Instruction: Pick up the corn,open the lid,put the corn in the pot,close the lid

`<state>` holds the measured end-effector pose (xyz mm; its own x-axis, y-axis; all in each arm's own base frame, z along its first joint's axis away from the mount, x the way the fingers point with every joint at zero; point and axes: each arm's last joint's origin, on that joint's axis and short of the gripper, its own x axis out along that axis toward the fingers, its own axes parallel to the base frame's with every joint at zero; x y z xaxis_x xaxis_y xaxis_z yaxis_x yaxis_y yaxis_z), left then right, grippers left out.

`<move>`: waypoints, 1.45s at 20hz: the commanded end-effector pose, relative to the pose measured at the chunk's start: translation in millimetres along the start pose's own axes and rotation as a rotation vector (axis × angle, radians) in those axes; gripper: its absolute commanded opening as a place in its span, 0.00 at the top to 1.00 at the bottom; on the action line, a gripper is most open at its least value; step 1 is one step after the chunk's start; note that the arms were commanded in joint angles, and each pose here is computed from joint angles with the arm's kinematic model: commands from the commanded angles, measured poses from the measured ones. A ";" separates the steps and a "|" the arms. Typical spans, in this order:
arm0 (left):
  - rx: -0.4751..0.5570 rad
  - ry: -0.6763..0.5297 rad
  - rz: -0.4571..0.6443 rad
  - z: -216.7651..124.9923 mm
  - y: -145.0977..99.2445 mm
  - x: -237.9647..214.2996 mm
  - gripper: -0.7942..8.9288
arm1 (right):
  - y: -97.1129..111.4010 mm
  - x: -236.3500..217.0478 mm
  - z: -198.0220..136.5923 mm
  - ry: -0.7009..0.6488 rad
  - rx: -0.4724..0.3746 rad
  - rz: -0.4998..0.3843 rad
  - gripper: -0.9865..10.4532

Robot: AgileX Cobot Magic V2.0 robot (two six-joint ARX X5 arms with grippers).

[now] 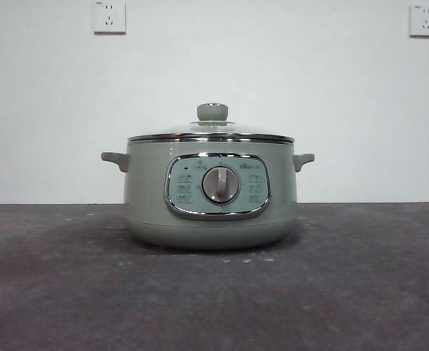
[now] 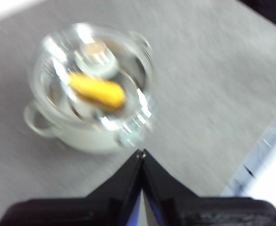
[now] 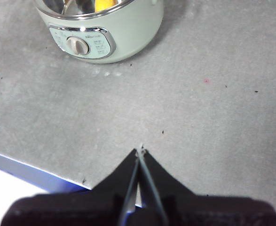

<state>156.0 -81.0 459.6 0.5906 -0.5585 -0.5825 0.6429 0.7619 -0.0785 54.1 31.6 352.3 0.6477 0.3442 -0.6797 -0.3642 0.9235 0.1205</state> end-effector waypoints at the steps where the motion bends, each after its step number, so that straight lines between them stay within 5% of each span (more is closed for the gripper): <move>1: 0.088 -0.133 0.081 7.0 9.8 -12.8 0.92 | 0.0 2.4 -0.5 0.003 0.010 -0.001 0.91; 5: 0.163 -0.390 0.167 -3.5 25.6 -39.2 0.92 | 0.0 2.4 -0.5 0.003 0.010 -0.001 0.91; 9: 0.167 -0.497 0.313 -66.8 36.8 -26.7 0.92 | 0.0 2.4 -0.5 0.003 0.010 -0.001 0.91; 19: 0.056 -0.474 0.576 -240.7 44.2 56.8 0.92 | 0.0 2.4 -0.5 0.003 0.010 -0.001 0.91; 29: -0.121 -0.467 0.583 -306.0 48.2 98.2 0.92 | 0.0 2.4 -0.5 0.003 0.010 -0.001 0.91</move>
<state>95.2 0.9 153.0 0.9798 -0.1200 -0.1600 0.1298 0.9901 0.0527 54.0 31.6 352.2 0.6471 0.3438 -0.6805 -0.3641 0.9235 0.1203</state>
